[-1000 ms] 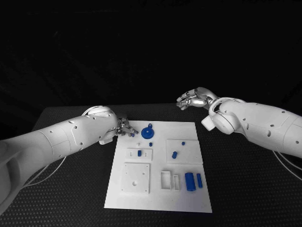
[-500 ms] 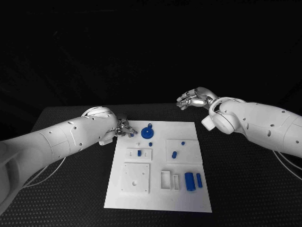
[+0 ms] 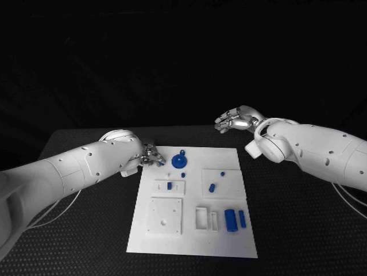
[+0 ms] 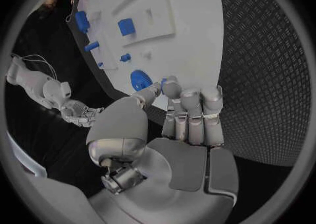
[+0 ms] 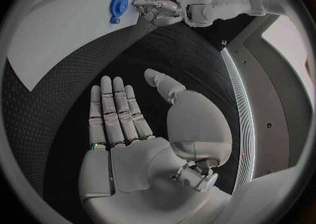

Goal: Assemble the parts on the task board

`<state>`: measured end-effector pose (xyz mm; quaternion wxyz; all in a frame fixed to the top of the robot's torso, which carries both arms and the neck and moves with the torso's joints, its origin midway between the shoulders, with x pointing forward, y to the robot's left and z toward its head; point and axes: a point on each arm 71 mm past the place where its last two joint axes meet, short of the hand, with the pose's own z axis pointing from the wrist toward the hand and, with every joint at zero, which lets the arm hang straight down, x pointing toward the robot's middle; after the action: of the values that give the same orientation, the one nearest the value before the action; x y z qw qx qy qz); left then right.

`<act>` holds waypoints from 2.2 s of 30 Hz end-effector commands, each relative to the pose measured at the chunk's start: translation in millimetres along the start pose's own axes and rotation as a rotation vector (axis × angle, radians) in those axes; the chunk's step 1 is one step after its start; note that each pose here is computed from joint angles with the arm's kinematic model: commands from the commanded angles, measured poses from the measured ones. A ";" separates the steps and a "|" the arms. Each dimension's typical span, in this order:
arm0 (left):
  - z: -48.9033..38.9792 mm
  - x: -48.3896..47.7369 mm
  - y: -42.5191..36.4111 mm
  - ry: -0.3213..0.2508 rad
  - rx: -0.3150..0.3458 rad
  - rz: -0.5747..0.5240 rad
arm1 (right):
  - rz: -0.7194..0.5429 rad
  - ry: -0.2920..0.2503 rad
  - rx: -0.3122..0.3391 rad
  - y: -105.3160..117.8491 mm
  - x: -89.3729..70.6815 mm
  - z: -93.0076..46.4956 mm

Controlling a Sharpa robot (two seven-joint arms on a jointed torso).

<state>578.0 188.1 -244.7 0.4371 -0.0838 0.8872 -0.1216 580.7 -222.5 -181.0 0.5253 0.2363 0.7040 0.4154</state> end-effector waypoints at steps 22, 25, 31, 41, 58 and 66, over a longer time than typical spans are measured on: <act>-19.9 -5.0 13.0 0.037 0.041 -0.209 | -0.002 0.005 0.005 -5.0 -3.3 -2.4; -27.6 -10.5 10.3 0.020 0.056 -0.180 | -0.002 0.004 0.006 -5.3 -3.7 -2.9; -42.3 -18.1 7.0 -0.009 0.076 -0.125 | -0.002 0.006 0.006 -5.4 -3.8 -3.1; -58.4 -1.7 1.3 -0.051 0.090 -0.001 | -0.002 0.003 0.008 -6.2 -4.8 -4.2; -67.7 40.2 6.3 -0.054 0.096 0.063 | -0.001 0.003 0.010 -7.7 -6.7 -5.8; -64.4 52.5 11.3 -0.039 0.085 0.065 | -0.001 0.003 0.009 -7.5 -6.4 -5.9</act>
<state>493.8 195.6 -250.9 0.4510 -0.0407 0.8797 -0.1453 578.6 -234.9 -183.0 0.5271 0.2426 0.7046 0.4085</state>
